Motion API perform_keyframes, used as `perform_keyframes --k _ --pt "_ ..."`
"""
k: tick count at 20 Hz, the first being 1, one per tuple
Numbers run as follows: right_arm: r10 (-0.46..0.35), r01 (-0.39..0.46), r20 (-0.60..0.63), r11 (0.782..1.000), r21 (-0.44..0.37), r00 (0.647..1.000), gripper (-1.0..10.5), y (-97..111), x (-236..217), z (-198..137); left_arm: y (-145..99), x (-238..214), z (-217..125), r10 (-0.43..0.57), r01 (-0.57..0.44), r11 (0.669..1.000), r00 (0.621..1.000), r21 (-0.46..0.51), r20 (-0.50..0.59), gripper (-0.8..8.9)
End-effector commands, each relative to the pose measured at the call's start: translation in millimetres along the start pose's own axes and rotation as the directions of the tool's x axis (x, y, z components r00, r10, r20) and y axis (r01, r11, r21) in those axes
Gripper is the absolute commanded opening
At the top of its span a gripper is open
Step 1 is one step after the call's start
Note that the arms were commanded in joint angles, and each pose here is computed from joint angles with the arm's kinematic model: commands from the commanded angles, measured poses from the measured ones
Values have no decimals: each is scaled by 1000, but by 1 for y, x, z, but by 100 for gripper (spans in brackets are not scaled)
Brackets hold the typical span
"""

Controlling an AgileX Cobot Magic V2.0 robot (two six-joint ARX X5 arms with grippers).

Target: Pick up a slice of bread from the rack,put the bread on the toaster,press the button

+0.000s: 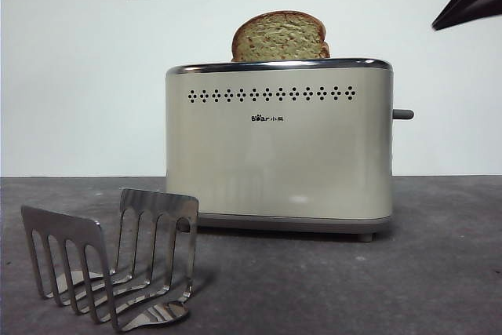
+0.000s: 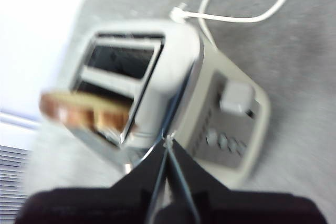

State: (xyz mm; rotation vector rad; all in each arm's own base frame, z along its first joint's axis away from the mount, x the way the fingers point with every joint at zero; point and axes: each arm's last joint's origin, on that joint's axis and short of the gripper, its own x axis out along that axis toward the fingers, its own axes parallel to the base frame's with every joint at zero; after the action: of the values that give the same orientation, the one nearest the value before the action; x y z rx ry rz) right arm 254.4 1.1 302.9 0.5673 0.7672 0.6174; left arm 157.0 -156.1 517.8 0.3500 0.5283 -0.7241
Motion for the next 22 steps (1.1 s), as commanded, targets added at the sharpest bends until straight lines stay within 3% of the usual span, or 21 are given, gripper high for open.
perform_keyframes --k 1,5,9,22 --pt "74 -74 -2 993 89 997 -5 -15 12 9 -2 -6 -1 -75 76 996 997 -53 23 -8" --pt "102 -97 -26 986 135 994 -7 -40 36 14 -3 -15 -6 -122 125 988 992 -95 36 -8" --pt "112 -101 -54 980 170 992 -7 -59 53 14 -5 -19 -33 -128 124 985 991 -118 -28 -8" --pt "96 -73 -92 971 227 991 -7 -79 72 9 -12 -2 -102 -90 42 978 968 -204 -233 -8"
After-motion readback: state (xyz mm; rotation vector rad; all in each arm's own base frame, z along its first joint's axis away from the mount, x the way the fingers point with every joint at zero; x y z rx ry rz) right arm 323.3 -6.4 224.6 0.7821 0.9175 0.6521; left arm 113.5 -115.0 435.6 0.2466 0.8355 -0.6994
